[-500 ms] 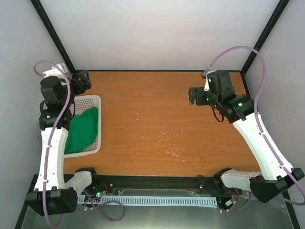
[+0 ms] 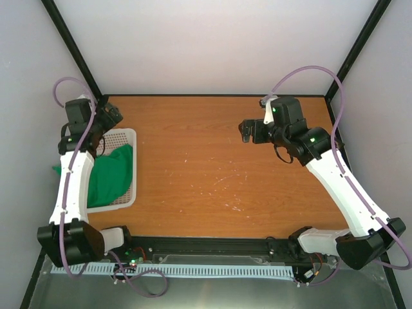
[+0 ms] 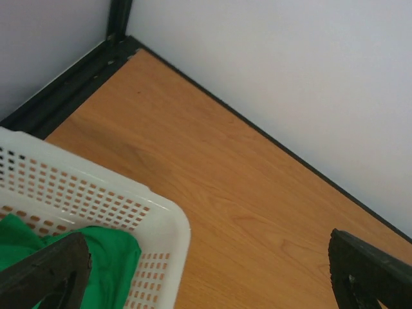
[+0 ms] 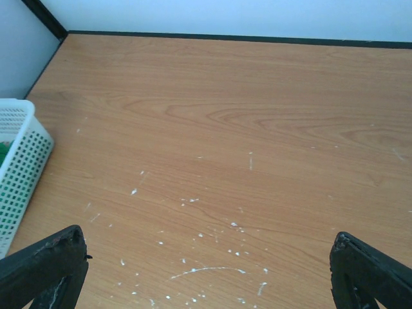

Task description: Pin the brooch onto the clothing

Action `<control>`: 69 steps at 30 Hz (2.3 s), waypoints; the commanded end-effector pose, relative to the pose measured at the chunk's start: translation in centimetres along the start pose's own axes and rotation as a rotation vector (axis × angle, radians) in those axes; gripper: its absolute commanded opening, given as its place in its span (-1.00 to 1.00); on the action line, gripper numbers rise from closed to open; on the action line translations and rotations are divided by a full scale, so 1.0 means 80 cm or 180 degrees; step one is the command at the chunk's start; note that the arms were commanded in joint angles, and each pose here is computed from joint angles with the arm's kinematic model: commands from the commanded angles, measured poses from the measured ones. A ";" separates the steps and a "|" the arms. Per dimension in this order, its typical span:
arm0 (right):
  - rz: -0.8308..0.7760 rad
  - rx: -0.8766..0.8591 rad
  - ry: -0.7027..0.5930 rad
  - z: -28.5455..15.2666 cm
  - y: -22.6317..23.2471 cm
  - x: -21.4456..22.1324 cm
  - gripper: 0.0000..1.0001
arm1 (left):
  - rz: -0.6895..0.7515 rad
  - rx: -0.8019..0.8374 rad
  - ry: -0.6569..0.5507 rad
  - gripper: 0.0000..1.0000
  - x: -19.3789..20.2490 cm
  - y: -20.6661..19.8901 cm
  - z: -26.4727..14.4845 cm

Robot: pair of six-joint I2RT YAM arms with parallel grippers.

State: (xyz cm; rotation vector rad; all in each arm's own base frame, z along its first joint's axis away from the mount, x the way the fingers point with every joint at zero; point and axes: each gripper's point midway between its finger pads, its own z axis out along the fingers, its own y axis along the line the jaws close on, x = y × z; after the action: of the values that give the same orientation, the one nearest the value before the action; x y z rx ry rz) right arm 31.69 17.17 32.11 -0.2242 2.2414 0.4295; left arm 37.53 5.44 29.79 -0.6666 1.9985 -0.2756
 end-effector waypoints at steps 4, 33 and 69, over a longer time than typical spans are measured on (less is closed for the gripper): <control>0.0065 -0.0178 -0.0009 0.001 0.013 0.008 1.00 | -0.0772 -0.0697 0.0323 1.00 -0.004 0.063 0.037; -0.0439 0.0147 0.0006 -0.003 -0.017 0.028 1.00 | -0.2178 -0.2182 0.1746 1.00 0.195 0.186 0.133; -0.0020 0.0213 -0.0804 -0.071 -0.013 -0.054 1.00 | -0.0025 0.3597 0.0700 -0.98 -0.087 -0.330 -0.215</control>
State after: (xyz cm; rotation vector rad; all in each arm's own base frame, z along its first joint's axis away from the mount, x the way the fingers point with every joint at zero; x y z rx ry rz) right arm 31.06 15.37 36.08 -0.2231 2.0873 0.3632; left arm 34.57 -8.37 59.48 -0.0528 1.5537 -1.1490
